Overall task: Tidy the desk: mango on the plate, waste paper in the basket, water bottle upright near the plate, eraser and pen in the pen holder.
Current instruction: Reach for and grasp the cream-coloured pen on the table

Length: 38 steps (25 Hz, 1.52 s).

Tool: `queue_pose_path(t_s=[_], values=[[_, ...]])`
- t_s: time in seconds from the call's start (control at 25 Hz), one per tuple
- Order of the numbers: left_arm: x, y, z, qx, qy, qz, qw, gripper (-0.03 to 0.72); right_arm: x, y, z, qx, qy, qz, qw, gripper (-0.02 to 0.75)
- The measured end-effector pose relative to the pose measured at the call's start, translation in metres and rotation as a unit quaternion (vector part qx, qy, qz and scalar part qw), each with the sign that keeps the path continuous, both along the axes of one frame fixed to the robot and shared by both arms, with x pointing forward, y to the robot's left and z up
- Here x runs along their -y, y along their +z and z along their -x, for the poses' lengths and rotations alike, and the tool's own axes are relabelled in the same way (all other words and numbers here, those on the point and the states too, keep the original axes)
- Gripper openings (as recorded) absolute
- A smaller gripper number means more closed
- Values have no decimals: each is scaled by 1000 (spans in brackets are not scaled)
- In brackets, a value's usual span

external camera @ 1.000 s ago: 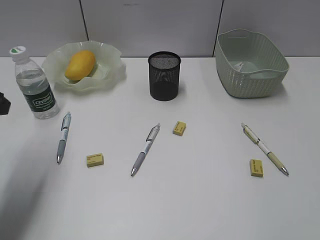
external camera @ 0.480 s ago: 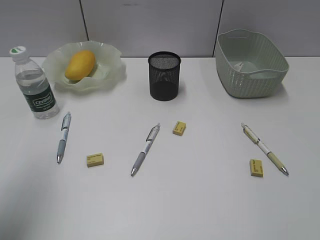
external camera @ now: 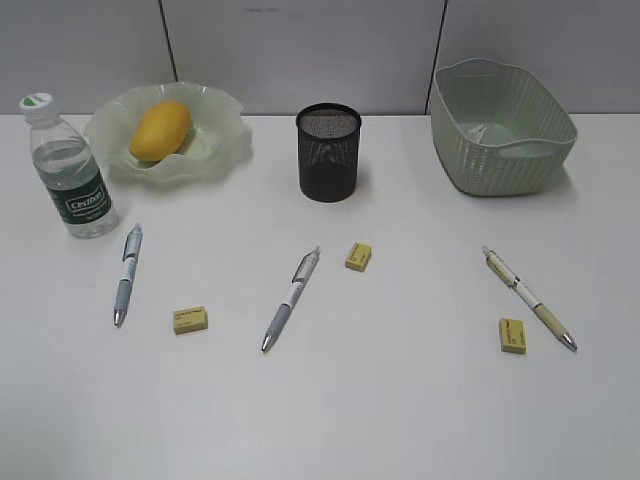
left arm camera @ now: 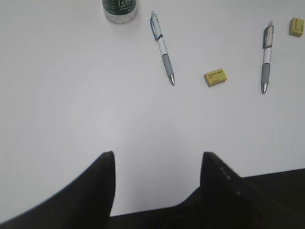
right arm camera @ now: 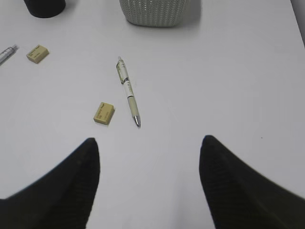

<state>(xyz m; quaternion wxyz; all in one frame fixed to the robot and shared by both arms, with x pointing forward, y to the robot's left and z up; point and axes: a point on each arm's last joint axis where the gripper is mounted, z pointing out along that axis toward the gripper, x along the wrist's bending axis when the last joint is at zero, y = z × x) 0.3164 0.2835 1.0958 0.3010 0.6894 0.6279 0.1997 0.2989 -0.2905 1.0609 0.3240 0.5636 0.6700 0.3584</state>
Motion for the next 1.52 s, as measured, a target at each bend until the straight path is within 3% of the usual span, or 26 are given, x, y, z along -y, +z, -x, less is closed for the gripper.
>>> queue_pose_path(t_s=[0.32,0.68,0.96,1.2,1.52], values=[[-6,-34,38,52,1,8,999,426,0,0,0,0,0,0,1000,520],[-7,-36,40,58,2,7,998,380,-2,-3,-13,-32,0,5,999,520],[-7,-36,40,58,2,7,998,375,-10,-7,-68,-117,0,17,993,520],[-7,-36,40,58,2,6,998,339,-20,-17,-134,-227,9,39,973,498],[-7,-36,40,58,2,5,998,328,-33,-33,-215,-306,26,59,950,486]])
